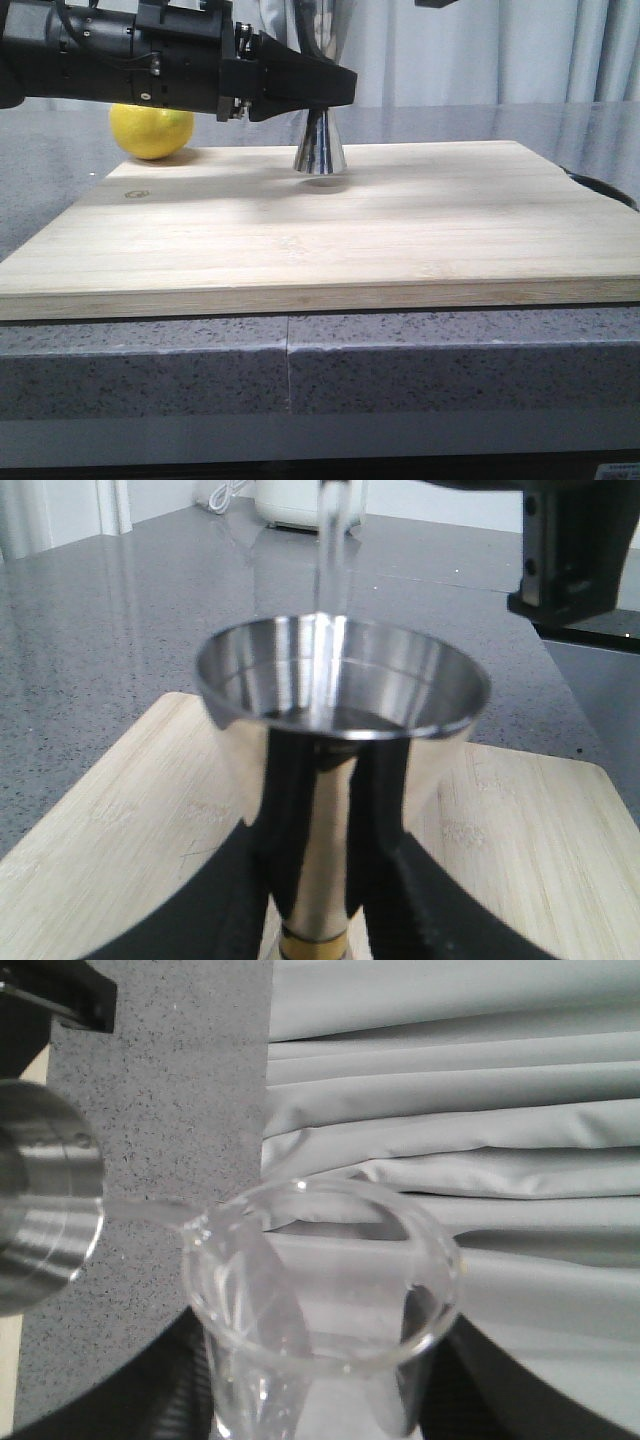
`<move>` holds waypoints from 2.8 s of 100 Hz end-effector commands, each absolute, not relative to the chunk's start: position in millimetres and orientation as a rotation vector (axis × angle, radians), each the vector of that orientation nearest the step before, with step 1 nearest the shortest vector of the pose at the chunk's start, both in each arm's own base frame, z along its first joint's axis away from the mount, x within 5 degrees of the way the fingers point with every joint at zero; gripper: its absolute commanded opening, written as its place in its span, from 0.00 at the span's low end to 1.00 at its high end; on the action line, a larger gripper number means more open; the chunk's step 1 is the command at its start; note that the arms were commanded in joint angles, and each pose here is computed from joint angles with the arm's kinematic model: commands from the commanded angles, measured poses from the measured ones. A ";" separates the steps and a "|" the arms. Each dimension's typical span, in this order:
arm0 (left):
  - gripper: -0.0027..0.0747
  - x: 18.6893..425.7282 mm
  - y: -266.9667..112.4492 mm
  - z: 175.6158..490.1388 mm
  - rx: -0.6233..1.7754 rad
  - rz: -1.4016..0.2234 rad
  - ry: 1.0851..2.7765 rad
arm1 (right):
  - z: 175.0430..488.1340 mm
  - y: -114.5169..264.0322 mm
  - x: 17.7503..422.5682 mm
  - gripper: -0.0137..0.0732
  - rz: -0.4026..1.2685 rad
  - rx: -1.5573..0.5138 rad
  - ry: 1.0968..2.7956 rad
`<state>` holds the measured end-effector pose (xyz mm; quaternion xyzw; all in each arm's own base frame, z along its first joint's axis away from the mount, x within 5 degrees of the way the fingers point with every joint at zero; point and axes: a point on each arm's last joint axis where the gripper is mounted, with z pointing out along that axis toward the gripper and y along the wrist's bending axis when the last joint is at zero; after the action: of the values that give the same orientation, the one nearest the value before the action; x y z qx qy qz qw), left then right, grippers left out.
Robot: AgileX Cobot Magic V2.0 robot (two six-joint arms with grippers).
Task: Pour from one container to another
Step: 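Tilt the beaker with the right gripper, pouring liquid into the jigger, then carry the empty beaker back and set it down with the right gripper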
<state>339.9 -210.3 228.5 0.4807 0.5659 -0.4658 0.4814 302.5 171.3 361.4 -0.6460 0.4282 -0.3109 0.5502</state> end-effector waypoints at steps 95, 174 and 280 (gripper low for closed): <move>0.27 332.2 -212.7 267.4 1.115 -1.225 1.203 | 385.1 165.5 297.7 0.47 -0.637 -1.354 1.124; 0.27 332.2 -212.7 267.4 1.115 -1.225 1.203 | 352.6 81.6 292.0 0.47 -0.110 -0.614 1.684; 0.27 332.2 -212.7 267.4 1.115 -1.225 1.203 | 240.2 45.8 320.2 0.47 0.388 -0.618 1.559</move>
<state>339.9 -210.3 228.5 0.4807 0.5659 -0.4658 0.4814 316.3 46.2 217.6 -0.2808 0.7363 0.1630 0.5937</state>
